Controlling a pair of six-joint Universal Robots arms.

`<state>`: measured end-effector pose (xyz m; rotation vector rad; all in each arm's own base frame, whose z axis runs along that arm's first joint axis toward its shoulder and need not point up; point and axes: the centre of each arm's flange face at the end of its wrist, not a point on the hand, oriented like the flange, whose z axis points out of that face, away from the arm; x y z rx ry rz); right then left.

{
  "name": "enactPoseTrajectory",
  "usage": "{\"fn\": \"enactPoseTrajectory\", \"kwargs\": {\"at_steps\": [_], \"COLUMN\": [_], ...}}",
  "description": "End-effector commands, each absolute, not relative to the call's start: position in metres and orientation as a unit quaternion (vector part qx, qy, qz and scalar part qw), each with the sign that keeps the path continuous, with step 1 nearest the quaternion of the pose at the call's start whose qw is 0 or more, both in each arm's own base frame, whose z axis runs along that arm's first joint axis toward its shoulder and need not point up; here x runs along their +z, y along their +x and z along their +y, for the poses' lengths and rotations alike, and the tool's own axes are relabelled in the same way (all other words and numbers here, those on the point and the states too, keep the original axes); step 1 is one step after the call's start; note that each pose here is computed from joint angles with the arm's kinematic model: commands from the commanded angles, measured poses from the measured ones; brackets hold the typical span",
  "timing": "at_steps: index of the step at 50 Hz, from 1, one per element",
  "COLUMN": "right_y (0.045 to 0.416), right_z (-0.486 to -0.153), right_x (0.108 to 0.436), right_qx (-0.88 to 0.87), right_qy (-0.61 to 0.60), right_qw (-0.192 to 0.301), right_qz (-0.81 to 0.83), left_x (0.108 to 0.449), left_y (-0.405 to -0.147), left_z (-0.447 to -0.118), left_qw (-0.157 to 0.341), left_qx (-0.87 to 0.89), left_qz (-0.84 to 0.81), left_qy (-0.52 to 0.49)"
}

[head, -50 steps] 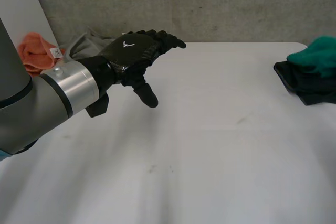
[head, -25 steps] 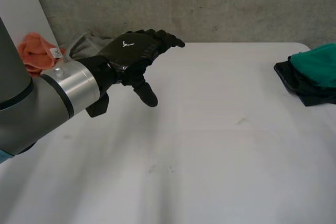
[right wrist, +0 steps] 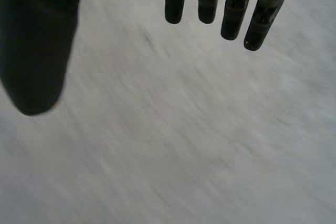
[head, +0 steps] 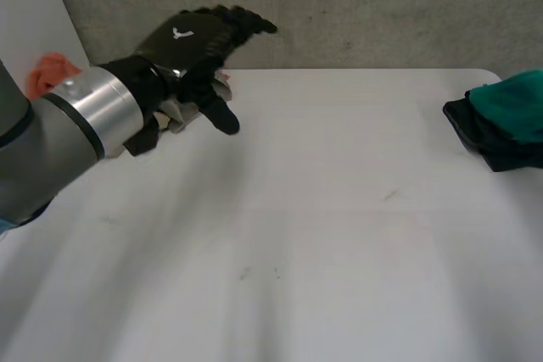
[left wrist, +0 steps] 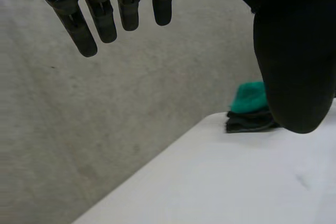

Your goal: Fold the laundry.

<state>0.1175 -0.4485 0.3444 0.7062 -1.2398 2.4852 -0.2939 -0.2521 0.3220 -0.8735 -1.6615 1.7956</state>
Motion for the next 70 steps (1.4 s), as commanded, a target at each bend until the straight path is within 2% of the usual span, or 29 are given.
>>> {"fn": "enactPoseTrajectory", "kwargs": {"at_steps": [1,3,6,7,10,14,18,22,26,33,40,46,52,54,59,60,63,65,70], "right_y": [0.255,0.277,0.284,0.285,0.284,0.275,0.272,0.27,0.268,0.264,0.257,0.256,0.256,0.256,0.256,0.256,0.256,0.256,0.256], "right_z": [-0.361,-0.333,-0.315,-0.307,-0.298,-0.288,-0.281,-0.277,-0.275,-0.276,-0.281,-0.28,-0.28,-0.28,-0.28,-0.28,-0.28,-0.279,-0.278], "right_x": [0.274,0.247,0.223,0.209,0.189,0.168,0.159,0.155,0.153,0.15,0.149,0.147,0.147,0.147,0.148,0.148,0.149,0.148,0.147], "right_qx": [0.805,0.773,0.745,0.728,0.707,0.687,0.676,0.667,0.658,0.654,0.654,0.651,0.651,0.651,0.652,0.652,0.653,0.652,0.65], "right_qy": [0.323,0.352,0.366,0.373,0.388,0.413,0.433,0.445,0.447,0.445,0.437,0.438,0.438,0.438,0.438,0.438,0.438,0.438,0.44], "right_qw": [-0.09,-0.13,-0.149,-0.152,-0.149,-0.119,-0.103,-0.093,-0.093,-0.09,-0.082,-0.082,-0.082,-0.082,-0.081,-0.082,-0.082,-0.082,-0.083], "right_qz": [-0.489,-0.512,-0.538,-0.554,-0.572,-0.585,-0.587,-0.591,-0.599,-0.606,-0.613,-0.615,-0.615,-0.615,-0.614,-0.614,-0.613,-0.613,-0.614], "left_x": [0.327,0.326,0.314,0.307,0.296,0.259,0.226,0.195,0.168,0.134,0.125,0.12,0.131,0.152,0.24,0.268,0.306,0.333,0.339], "left_y": [-0.262,-0.248,-0.231,-0.217,-0.199,-0.166,-0.146,-0.136,-0.13,-0.128,-0.125,-0.12,-0.12,-0.121,-0.119,-0.119,-0.121,-0.124,-0.128], "left_z": [-0.3,-0.323,-0.356,-0.378,-0.407,-0.457,-0.485,-0.503,-0.514,-0.515,-0.515,-0.516,-0.52,-0.523,-0.522,-0.519,-0.511,-0.503,-0.497], "left_qw": [0.215,0.186,0.155,0.135,0.107,0.031,-0.022,-0.043,-0.044,-0.038,-0.046,-0.077,-0.117,-0.141,-0.182,-0.186,-0.18,-0.157,-0.116], "left_qx": [0.716,0.737,0.749,0.755,0.759,0.754,0.742,0.732,0.722,0.702,0.694,0.69,0.705,0.726,0.795,0.817,0.846,0.867,0.872], "left_qz": [-0.603,-0.596,-0.598,-0.6,-0.604,-0.613,-0.619,-0.626,-0.638,-0.661,-0.673,-0.679,-0.658,-0.635,-0.55,-0.519,-0.478,-0.454,-0.457], "left_qy": [-0.28,-0.259,-0.238,-0.227,-0.218,-0.236,-0.258,-0.266,-0.263,-0.262,-0.251,-0.238,-0.235,-0.223,-0.181,-0.17,-0.152,-0.137,-0.13]}}
